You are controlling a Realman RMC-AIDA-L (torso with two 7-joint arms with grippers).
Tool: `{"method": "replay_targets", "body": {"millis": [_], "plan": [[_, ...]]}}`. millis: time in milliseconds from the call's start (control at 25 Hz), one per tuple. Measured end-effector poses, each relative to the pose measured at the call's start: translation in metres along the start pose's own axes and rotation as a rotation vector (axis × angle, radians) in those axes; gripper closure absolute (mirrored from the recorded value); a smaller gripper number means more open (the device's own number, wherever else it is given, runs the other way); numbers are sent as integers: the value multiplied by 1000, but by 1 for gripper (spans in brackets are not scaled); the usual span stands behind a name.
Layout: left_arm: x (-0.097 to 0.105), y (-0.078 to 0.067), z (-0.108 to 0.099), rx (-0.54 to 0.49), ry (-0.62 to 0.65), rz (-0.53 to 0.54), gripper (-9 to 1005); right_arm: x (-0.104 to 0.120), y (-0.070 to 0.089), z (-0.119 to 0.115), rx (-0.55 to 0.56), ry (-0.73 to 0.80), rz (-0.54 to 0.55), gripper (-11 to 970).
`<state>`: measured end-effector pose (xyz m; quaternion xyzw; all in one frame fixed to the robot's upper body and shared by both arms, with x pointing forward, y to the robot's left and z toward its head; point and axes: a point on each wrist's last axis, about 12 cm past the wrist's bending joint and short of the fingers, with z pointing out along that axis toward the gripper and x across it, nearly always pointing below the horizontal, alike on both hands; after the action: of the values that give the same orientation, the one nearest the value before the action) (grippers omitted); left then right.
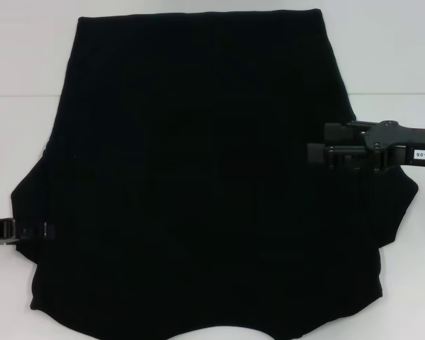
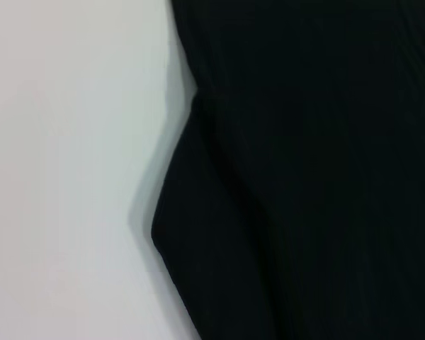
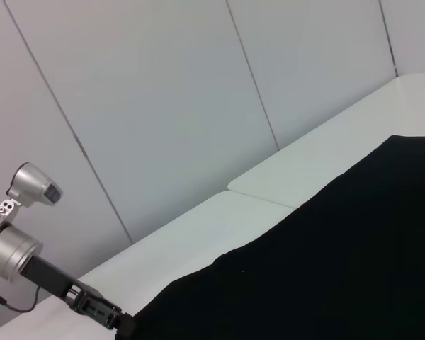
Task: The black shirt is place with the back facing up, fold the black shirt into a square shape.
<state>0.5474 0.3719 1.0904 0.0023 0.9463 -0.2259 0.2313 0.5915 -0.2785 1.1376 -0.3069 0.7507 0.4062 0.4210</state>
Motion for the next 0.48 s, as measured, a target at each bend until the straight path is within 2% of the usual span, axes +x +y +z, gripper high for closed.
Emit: {"method": "replay_targets", "body": {"millis": [40, 280, 480], "plan": [[0, 0, 0, -4, 4, 2, 96, 0, 0, 0, 0, 0, 0, 77], [-4, 0, -1, -17, -3, -1, 313, -1, 0, 0, -1, -11, 1, 75], [-5, 0, 0, -22, -5, -2, 422, 0, 0, -1, 1, -13, 4, 75]]}}
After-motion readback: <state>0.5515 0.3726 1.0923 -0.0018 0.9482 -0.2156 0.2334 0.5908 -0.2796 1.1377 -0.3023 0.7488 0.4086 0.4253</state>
